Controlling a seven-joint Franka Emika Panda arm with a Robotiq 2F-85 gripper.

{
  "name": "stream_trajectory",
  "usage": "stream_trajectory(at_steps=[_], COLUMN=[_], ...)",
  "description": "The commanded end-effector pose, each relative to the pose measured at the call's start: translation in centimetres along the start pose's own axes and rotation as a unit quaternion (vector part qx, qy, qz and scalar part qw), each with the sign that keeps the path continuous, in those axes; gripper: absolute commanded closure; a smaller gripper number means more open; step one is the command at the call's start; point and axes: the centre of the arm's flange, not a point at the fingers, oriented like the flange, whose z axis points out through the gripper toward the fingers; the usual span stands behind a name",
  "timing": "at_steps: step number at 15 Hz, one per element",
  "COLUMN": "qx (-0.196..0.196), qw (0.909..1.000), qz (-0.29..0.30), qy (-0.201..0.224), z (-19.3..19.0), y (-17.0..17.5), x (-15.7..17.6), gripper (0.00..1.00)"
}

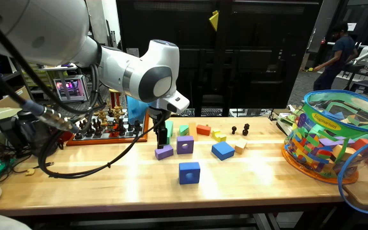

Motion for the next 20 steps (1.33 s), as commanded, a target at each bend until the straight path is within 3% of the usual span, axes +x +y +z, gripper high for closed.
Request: stream_trajectory(at_steps=[1,11,20], qx=[-0.023,-0.052,-0.065], qw=[0.9996,0.9973,0.9937], qz=[0.014,0.04,0.076], qy=[0.002,-0.033,-0.051], z=[-0.5,1.2,3.2], y=[-2.1,-7.9,-7.8], x=[2.0,6.8,11.4], gripper=[0.0,0.0,0.0])
